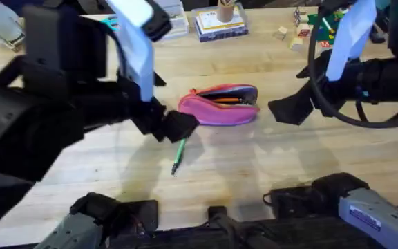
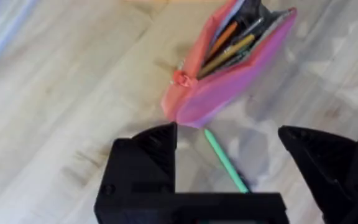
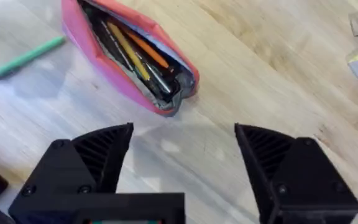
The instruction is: Unzip the bag, pick up the pens from the table one at a time and place them inside, then zip the bag closed.
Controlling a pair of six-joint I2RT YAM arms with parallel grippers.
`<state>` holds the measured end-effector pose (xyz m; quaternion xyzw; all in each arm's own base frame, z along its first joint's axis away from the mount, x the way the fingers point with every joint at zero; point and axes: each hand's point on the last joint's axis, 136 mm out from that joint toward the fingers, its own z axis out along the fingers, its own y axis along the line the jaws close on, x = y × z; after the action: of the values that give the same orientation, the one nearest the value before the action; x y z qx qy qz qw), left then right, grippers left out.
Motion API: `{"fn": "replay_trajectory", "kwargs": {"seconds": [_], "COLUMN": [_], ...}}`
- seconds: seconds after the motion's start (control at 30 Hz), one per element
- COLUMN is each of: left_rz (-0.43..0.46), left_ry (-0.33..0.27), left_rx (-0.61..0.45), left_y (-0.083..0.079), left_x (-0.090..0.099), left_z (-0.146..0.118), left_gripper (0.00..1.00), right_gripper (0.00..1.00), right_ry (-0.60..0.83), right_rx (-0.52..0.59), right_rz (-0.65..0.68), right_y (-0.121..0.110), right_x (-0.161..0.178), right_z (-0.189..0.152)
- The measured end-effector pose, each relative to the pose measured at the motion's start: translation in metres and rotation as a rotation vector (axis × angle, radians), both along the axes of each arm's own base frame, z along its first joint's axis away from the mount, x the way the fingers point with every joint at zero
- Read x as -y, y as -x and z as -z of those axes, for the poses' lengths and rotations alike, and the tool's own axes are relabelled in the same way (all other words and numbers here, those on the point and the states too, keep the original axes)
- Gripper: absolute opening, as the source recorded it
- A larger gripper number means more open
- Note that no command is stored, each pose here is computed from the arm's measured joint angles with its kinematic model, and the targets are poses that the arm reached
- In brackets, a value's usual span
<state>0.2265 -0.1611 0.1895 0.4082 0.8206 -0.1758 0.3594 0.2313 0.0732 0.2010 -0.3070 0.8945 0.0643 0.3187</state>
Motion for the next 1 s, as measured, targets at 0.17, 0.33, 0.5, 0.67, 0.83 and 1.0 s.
{"fn": "replay_trajectory", "kwargs": {"seconds": [0.17,0.33,0.5,0.67,0.83,1.0], "left_rz": [-0.06,-0.179,-0.259,-0.29,-0.291,-0.303], "left_ry": [0.0,-0.063,-0.141,-0.171,-0.19,-0.22], "left_rx": [-0.096,-0.211,-0.275,-0.31,-0.355,-0.409], "left_y": [0.015,0.027,0.034,0.032,0.034,0.035], "left_x": [0.012,0.008,-0.003,-0.005,-0.004,-0.003], "left_z": [0.009,0.029,0.045,0.056,0.065,0.078], "left_gripper": [0.993,0.993,0.993,0.993,0.993,0.993], "right_gripper": [0.996,0.997,0.997,0.997,0.997,0.997], "right_ry": [0.0,0.002,0.0,0.0,0.0,0.0], "right_rx": [-0.001,-0.012,-0.014,-0.014,-0.014,-0.014], "right_rz": [0.0,0.001,0.002,0.002,0.002,0.003], "right_y": [0.0,-0.001,-0.001,-0.001,-0.001,-0.001], "right_x": [0.0,0.0,0.0,0.0,0.0,0.0], "right_z": [0.0,0.003,0.003,0.003,0.003,0.003]}}
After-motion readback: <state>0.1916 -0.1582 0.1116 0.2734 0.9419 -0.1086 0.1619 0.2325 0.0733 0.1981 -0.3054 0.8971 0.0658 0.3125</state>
